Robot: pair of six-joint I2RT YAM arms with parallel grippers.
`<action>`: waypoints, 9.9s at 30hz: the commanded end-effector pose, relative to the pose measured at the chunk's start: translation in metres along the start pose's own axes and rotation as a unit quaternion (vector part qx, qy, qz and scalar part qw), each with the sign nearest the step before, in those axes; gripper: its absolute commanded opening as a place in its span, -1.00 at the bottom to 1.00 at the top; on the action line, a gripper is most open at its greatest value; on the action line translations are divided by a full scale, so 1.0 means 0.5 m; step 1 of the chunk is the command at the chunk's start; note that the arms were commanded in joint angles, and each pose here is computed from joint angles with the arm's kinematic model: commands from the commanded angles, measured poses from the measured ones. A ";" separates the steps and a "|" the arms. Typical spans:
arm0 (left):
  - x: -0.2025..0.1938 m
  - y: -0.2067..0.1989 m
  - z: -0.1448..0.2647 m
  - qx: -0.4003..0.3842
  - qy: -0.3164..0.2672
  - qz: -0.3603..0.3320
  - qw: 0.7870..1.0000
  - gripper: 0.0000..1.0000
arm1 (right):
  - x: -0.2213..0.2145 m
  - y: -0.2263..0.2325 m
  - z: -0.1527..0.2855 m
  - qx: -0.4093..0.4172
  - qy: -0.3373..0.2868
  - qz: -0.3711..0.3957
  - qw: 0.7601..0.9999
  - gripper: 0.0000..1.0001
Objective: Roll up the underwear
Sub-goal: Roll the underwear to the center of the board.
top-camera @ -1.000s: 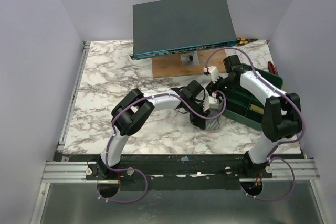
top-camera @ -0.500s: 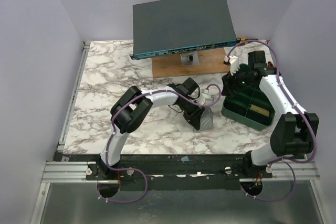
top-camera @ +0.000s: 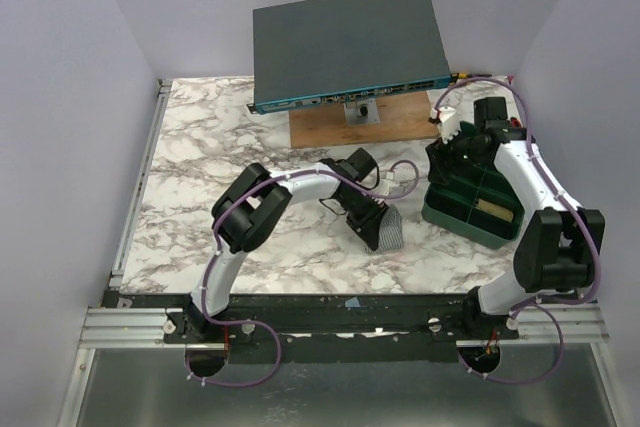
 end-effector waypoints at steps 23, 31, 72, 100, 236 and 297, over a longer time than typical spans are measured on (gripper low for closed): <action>-0.131 0.164 -0.015 0.000 0.123 0.235 0.964 -1.00 | -0.046 0.178 0.044 0.115 -0.108 0.149 0.976 0.39; -0.128 0.160 -0.009 -0.033 0.108 0.239 0.964 -1.00 | -0.024 0.288 -0.040 0.152 -0.069 0.232 0.958 0.38; -0.127 0.155 -0.006 -0.053 0.107 0.238 0.964 -1.00 | -0.069 0.411 -0.188 0.117 0.024 0.427 0.897 0.23; -0.120 0.154 0.029 -0.051 0.068 0.237 0.968 -0.34 | -0.132 0.434 -0.204 0.218 0.102 0.396 0.886 -0.83; -0.155 -0.080 0.038 0.346 0.045 -0.354 0.868 0.39 | -0.103 0.336 -0.413 0.386 0.352 0.115 0.845 -0.87; -0.155 -0.003 -0.078 0.236 0.095 -0.219 0.942 -1.00 | -0.064 0.168 -0.303 0.376 0.307 0.115 0.867 0.42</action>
Point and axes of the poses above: each gripper's point midway between its finger pads, its own z axis back along the fingers, its own y axis along the line the jaws close on, x = y × z, the point moved 9 cm from there along z, back along the fingers, and after that the axes turned 7 degrees about z, right-handed, at the moved point
